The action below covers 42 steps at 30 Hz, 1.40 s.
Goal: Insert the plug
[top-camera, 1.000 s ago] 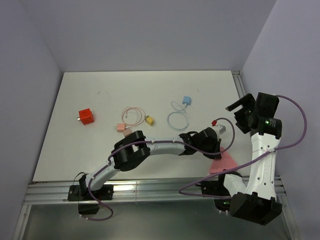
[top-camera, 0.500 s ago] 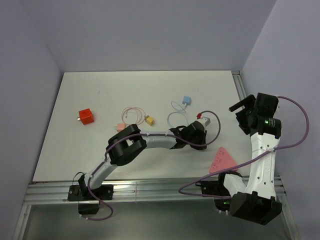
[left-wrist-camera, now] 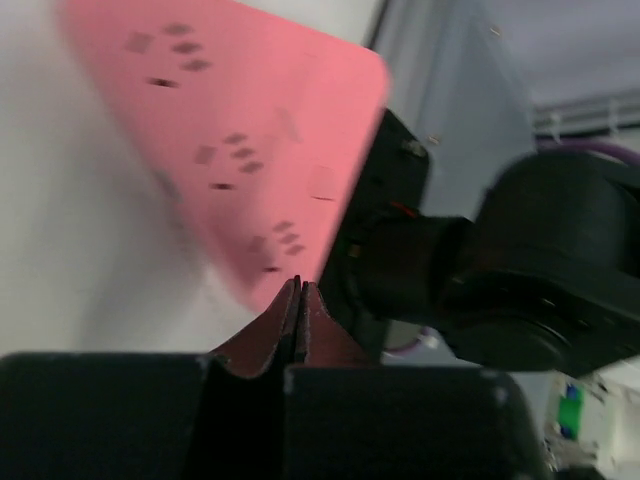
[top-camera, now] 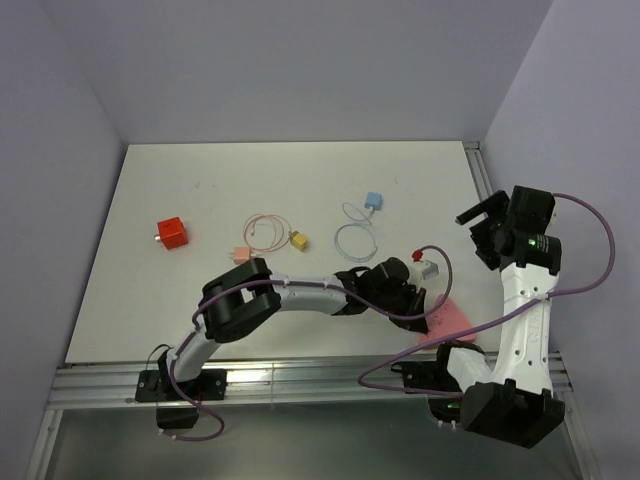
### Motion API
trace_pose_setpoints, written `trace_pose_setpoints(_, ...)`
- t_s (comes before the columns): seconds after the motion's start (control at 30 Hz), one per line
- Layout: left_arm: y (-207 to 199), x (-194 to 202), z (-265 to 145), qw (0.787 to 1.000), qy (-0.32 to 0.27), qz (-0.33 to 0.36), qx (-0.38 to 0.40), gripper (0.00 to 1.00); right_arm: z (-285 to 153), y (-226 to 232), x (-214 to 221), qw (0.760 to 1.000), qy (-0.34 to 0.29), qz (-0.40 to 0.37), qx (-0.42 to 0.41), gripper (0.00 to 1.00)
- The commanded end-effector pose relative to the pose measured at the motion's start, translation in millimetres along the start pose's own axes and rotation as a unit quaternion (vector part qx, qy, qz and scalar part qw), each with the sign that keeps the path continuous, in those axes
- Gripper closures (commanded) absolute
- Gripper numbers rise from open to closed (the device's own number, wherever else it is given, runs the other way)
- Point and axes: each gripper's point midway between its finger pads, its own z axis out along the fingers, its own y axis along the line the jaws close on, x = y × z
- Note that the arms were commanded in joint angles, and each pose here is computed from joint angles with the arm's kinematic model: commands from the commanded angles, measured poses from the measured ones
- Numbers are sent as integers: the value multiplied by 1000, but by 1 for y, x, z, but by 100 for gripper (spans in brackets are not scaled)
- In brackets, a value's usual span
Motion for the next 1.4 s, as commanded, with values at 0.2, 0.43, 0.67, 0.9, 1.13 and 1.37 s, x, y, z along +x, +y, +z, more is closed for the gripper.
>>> trace_pose_setpoints(0.2,-88,9,3,985,19,44,163,100,-15,13,-11,999,-24,-4,-29,9)
trace_pose_setpoints(0.43,-68,27,40,991,39,42,119,100,-21,19,-13,999,-28,-4,-41,9)
trace_pose_setpoints(0.67,-38,21,54,997,19,64,48,100,-18,14,-11,999,-27,-4,-35,9)
trace_pose_setpoints(0.9,2,5,61,998,-9,47,-33,100,-11,12,-3,999,-16,0,-39,9)
trace_pose_setpoints(1.13,60,-33,58,998,-35,21,-41,100,0,7,0,1000,-6,-4,-30,9)
trace_pose_setpoints(1.37,99,-69,12,994,-84,-3,-76,100,18,-19,-5,999,-21,-12,37,9)
